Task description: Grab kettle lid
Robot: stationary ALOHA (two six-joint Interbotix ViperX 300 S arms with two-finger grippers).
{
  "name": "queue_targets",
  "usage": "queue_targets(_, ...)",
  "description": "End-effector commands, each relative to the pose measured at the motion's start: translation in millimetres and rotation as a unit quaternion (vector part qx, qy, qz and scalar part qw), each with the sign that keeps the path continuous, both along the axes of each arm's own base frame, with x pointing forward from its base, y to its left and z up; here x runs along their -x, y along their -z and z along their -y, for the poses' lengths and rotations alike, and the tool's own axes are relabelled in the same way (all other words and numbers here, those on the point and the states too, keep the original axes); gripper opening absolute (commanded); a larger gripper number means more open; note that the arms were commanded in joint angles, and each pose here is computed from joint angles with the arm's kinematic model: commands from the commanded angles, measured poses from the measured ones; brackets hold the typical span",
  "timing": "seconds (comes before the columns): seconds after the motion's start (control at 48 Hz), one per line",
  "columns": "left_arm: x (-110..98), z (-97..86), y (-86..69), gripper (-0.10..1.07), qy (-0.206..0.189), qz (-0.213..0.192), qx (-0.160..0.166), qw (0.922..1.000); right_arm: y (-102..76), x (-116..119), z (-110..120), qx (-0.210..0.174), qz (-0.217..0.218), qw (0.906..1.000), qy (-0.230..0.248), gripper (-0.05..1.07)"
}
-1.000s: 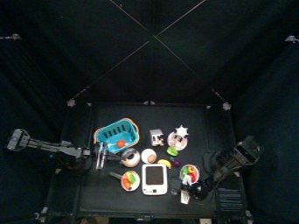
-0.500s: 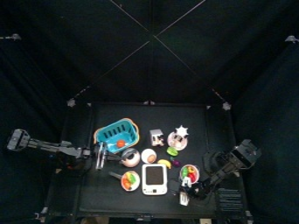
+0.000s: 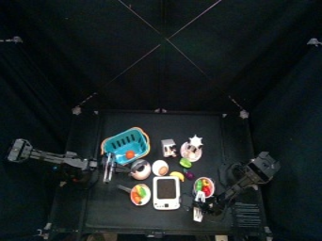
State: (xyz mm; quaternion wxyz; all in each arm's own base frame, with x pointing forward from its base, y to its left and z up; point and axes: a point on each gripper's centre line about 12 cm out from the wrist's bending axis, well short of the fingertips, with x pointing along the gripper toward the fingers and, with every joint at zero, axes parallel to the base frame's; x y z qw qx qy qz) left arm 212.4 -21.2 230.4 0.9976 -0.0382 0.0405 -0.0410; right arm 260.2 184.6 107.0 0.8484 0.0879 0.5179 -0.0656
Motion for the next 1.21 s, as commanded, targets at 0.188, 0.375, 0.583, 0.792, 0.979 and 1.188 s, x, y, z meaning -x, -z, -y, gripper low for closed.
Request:
queue_targets(0.188,-2.1,0.2,-5.4,0.22,0.000,0.010,0.002,0.9999,-8.8,-4.6,-2.0,-0.010,0.011,0.9999,0.003,0.58)
queue_targets(0.375,-2.1,-0.2,-5.6,0.22,-0.001,0.011,0.001,0.9999,-21.9,-4.9,-0.4,-0.015,0.026,0.9996,0.004,0.58)
queue_targets(0.583,-1.9,-0.5,-4.9,0.22,-0.002,0.009,0.001,1.0000,-37.7,-7.3,3.9,-0.011,0.047,0.9988,0.005,0.58)
queue_targets(0.792,-2.3,-0.1,-6.0,0.22,-0.001,0.011,0.000,0.9999,-44.0,-14.3,5.8,-0.001,0.058,0.9983,0.006,0.58)
queue_targets(0.979,-2.3,-0.1,-6.2,0.22,-0.001,0.011,0.001,0.9999,-51.2,-23.7,11.3,0.013,0.075,0.9971,0.007,0.58)
queue_targets(1.188,-2.5,0.3,-6.8,0.22,-0.001,0.012,0.003,0.9999,-51.2,-28.7,22.4,0.031,0.079,0.9963,0.017,0.58)
